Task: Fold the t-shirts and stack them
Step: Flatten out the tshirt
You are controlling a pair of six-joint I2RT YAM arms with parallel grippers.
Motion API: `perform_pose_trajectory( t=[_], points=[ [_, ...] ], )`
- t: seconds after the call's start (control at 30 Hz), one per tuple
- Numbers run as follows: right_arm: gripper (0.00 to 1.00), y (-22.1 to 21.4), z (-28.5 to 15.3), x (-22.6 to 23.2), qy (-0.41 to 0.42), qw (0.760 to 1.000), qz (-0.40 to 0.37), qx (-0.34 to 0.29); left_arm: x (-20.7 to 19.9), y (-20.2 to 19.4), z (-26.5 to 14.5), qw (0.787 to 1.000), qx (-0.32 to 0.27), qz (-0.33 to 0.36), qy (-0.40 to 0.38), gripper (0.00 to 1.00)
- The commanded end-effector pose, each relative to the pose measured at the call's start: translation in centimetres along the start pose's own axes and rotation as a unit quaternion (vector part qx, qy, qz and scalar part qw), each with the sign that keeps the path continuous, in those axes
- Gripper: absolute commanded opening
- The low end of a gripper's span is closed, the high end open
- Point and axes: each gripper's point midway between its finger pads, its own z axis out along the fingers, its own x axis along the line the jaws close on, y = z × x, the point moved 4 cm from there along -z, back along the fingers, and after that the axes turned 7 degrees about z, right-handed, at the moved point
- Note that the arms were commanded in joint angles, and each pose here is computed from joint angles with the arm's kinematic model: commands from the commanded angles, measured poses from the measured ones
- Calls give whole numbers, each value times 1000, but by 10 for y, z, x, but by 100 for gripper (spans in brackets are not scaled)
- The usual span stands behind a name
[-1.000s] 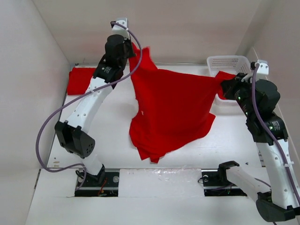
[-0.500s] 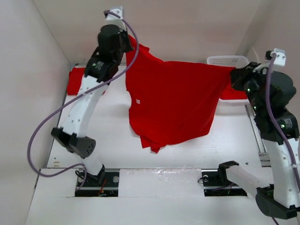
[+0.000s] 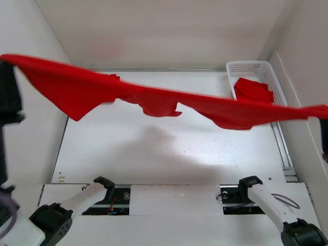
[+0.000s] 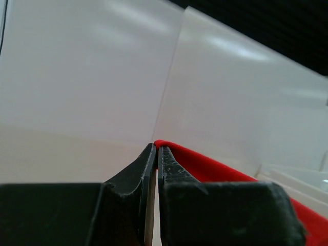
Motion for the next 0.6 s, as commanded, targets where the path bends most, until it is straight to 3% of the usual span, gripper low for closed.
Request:
perform_pose_trajectory(
  t=[0.0, 0.13, 0.3, 0.47, 0.57],
  points=[
    [0, 24, -39, 32, 82, 996, -21, -25, -20, 9, -6, 997, -10, 1, -77, 0],
    [0, 41, -60, 44, 91, 994, -34, -59, -31, 46, -33, 990, -46, -19, -131, 0],
    [0, 31, -56, 38, 66, 996, -26, -49, -31, 35, -30, 991, -29, -22, -126, 0],
    [0, -37, -7, -13, -22, 999, 2, 28, -27, -25, 1, 995, 28, -16, -93, 0],
    [0, -98, 24, -46, -57, 995, 15, 83, -16, -106, 29, 995, 90, 2, -40, 0]
  ],
)
